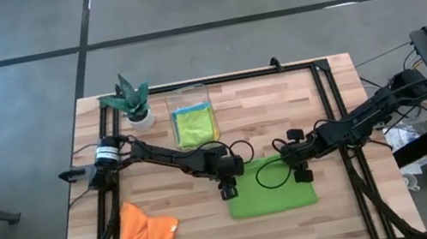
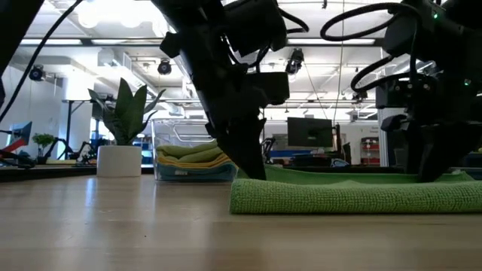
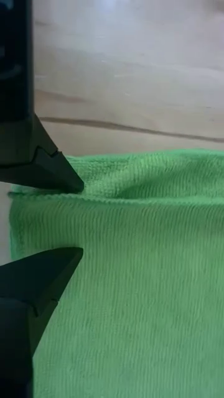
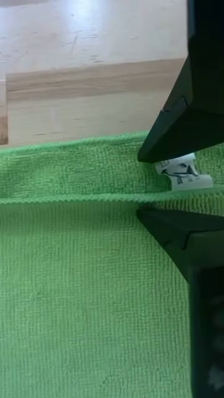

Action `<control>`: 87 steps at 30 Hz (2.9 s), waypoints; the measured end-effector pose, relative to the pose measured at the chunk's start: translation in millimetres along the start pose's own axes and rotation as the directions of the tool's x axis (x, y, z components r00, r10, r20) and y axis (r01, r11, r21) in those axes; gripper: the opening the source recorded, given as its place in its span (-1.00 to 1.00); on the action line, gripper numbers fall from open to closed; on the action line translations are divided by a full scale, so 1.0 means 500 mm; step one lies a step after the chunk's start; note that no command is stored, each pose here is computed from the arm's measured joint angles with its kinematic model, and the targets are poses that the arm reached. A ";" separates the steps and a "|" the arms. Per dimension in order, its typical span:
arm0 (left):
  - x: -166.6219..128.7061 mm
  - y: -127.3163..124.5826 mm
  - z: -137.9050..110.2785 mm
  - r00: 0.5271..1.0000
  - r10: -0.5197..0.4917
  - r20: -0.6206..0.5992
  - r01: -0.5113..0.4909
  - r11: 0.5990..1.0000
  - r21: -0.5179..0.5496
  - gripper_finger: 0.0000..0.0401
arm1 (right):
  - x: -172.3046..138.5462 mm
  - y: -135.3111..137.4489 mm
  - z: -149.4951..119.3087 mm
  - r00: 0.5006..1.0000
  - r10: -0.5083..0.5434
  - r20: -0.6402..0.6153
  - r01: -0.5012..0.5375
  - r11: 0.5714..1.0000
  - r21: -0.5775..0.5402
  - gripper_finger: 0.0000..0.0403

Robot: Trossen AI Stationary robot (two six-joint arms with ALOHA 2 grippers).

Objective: Fold microfiber towels
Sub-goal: Fold the green microfiber cloth

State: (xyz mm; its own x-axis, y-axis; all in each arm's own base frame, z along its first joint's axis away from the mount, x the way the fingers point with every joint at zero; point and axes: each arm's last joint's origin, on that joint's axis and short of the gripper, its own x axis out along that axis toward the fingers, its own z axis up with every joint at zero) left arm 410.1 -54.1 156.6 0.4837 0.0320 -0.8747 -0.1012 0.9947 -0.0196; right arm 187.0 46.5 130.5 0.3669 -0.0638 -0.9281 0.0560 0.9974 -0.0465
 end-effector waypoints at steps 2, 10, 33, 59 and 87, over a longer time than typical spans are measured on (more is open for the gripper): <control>0.000 0.001 0.001 1.000 0.000 0.003 0.000 1.000 -0.001 -0.27 | 0.000 0.000 0.000 1.000 0.002 0.002 -0.002 1.000 0.000 -0.36; 0.000 0.001 0.001 1.000 0.011 0.006 -0.011 1.000 -0.009 -0.32 | 0.000 0.000 0.001 1.000 0.003 0.004 -0.003 1.000 0.001 -0.41; -0.025 0.005 0.012 0.997 0.076 0.022 -0.075 0.996 -0.038 -0.46 | -0.012 0.003 0.011 1.000 0.024 -0.019 -0.024 1.000 -0.001 -0.32; -0.073 0.001 0.023 0.998 0.050 0.042 -0.048 0.997 -0.059 -1.00 | -0.029 -0.014 -0.031 0.998 0.028 0.062 -0.018 0.989 -0.150 -0.12; -0.075 0.015 0.005 0.994 0.111 -0.018 -0.112 0.992 -0.066 -1.00 | -0.055 -0.021 0.016 0.998 -0.045 -0.032 0.043 0.997 -0.060 -0.95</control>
State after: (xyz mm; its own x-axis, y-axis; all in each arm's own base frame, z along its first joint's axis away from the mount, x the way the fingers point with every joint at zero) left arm 393.6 -47.6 190.3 0.4541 0.1400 -0.8799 -0.2120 0.9762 0.0460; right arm 183.7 37.3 159.2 0.3341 -0.1075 -0.9364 0.0155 0.9940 -0.1086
